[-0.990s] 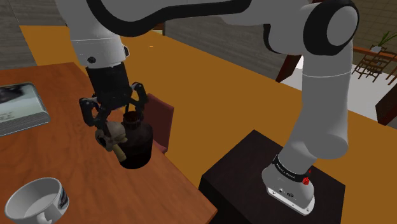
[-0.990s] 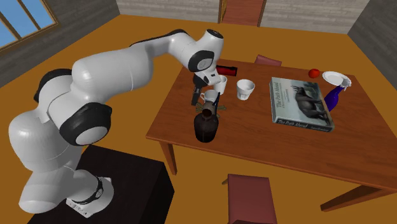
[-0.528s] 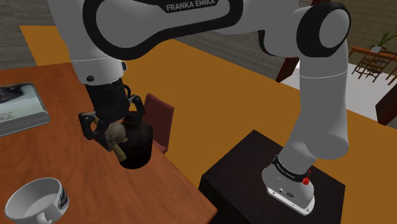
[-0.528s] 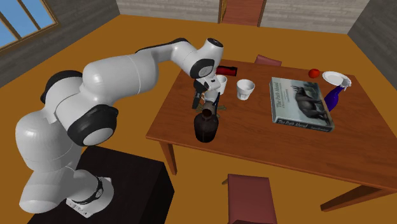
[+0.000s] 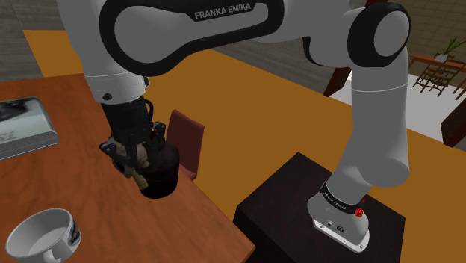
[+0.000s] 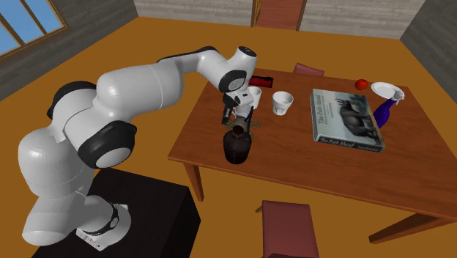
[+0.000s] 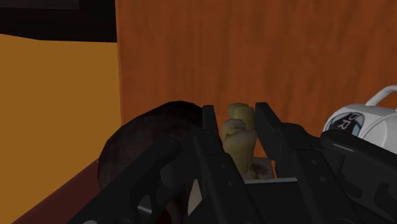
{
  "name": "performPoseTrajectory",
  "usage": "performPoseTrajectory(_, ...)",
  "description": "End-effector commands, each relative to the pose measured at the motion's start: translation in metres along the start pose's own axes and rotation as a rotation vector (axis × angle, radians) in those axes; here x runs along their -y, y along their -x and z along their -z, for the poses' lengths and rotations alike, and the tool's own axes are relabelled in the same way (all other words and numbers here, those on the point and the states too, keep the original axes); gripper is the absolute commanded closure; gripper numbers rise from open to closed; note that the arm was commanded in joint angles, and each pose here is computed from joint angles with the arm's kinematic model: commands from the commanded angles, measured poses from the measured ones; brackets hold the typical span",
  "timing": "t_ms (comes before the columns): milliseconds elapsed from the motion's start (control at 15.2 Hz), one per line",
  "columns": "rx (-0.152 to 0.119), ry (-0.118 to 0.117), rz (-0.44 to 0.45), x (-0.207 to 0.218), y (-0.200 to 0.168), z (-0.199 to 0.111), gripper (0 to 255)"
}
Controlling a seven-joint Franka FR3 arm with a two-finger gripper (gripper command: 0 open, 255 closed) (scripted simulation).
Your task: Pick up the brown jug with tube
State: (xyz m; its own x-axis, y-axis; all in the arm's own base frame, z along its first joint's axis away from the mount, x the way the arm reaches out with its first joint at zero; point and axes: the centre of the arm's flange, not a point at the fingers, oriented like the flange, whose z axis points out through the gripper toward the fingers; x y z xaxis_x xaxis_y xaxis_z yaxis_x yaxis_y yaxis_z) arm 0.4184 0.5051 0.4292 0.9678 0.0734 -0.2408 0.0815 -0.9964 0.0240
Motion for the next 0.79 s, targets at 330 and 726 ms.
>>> performPoseTrajectory(330,0.001,0.0,0.0,-0.001,0.002,0.01,255)
performPoseTrajectory(726,0.001,0.001,0.0,-0.001,0.01,0.041,255)
